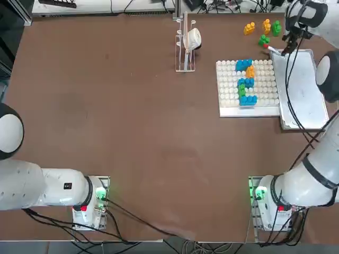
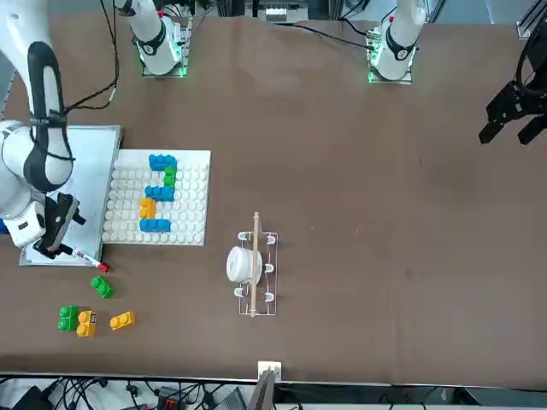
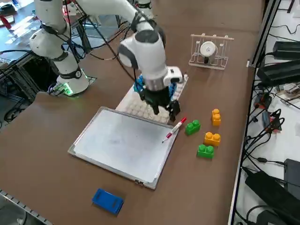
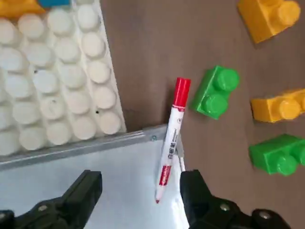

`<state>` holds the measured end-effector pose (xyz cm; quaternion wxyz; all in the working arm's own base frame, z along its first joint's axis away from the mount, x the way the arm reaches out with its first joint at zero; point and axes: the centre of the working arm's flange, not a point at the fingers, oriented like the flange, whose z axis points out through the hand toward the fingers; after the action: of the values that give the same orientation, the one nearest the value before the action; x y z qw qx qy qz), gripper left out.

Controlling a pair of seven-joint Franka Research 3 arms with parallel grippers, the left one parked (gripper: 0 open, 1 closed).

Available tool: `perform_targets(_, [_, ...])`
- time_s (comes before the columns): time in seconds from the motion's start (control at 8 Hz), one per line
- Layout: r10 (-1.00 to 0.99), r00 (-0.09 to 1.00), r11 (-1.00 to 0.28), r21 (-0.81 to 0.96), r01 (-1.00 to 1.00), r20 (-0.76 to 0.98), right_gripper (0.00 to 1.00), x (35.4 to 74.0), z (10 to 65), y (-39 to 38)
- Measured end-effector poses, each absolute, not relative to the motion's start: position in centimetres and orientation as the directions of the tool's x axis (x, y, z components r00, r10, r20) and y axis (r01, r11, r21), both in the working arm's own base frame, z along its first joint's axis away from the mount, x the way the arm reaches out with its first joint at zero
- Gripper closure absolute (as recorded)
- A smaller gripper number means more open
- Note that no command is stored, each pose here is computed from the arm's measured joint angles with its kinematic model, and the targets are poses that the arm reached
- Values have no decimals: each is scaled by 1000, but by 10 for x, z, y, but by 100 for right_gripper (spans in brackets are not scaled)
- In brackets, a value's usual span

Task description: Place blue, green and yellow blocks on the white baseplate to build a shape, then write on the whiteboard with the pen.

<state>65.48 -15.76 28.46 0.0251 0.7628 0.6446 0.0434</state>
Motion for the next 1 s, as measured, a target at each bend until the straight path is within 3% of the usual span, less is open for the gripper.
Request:
perform_targets(0.38, [996, 61, -66, 86, 994, 65, 0, 679, 241, -156])
perform_targets(1.0, [996, 54, -62, 99, 993, 74, 0, 693, 227, -163])
